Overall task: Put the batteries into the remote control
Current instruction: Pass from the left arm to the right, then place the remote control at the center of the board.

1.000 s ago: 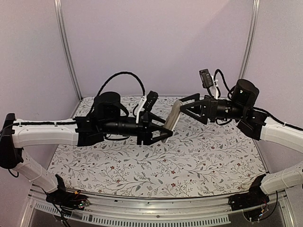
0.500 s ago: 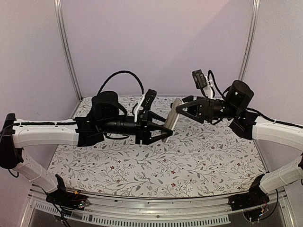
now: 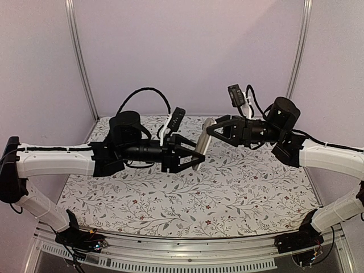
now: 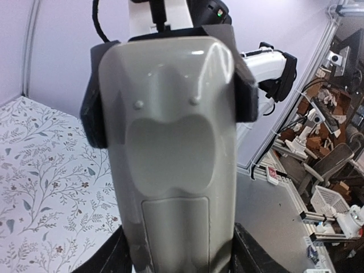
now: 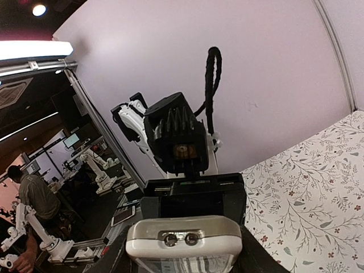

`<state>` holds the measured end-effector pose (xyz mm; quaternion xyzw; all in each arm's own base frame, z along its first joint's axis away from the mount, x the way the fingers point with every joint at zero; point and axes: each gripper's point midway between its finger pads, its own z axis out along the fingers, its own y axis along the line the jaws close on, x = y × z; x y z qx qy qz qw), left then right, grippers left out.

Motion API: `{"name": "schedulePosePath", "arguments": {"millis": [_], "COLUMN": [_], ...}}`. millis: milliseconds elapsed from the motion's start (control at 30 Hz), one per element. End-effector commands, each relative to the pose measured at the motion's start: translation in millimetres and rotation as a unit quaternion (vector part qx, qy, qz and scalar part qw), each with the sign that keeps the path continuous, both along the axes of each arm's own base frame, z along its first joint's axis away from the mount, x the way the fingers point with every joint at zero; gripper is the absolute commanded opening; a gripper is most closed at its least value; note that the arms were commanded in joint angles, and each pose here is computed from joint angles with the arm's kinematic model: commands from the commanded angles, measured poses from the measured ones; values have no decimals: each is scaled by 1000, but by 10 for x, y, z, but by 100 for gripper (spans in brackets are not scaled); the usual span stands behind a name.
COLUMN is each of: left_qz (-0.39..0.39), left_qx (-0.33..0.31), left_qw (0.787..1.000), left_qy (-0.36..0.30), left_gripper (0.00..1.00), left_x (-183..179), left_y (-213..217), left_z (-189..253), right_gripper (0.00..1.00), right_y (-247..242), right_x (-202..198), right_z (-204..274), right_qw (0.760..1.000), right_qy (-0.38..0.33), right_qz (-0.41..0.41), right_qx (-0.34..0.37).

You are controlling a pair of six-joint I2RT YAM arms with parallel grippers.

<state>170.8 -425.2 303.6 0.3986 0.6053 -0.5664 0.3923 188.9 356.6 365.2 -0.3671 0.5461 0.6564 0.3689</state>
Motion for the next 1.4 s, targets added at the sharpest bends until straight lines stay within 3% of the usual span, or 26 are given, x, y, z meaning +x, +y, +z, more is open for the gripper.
{"name": "schedulePosePath", "arguments": {"millis": [0,100,133,267,367,567,600,700,900,1033,1367], "left_qz": [44,71,88,186,273,401,415,434,458,449,442], "left_qx": [-11,8,15,38,66,112,130,138,148,139,121], "left_qw": [999,997,995,981,960,906,896,885,870,876,882], "left_qy": [-24,-30,-34,-38,3,75,84,96,106,111,114], "left_gripper": [68,96,99,100,100,100,100,100,100,99,100], "left_x": [200,263,302,543,833,1251,1279,1317,1349,1323,1313], "left_y": [142,286,353,704,1006,1524,1610,1725,1897,1878,1852], "left_z": [69,53,51,13,-139,-442,-545,-640,-775,-827,-874], "right_gripper": [23,20,19,18,18,18,18,18,20,21,25], "right_y": [15,-15,-27,-83,-86,-65,-71,-23,75,151,209], "right_x": [139,339,395,569,736,982,1006,1072,1166,1154,1140], "right_z": [-75,-284,-368,-732,-992,-1524,-1691,-1973,-2416,-2751,-3183], "right_qw": [998,992,988,967,944,880,860,824,760,725,683], "right_qy": [49,82,94,95,101,94,93,81,60,35,20], "right_qz": [-11,-52,-67,-119,-143,-172,-175,-166,-138,-110,-84], "right_qx": [-26,-76,-99,-205,-279,-433,-470,-536,-632,-678,-725]}}
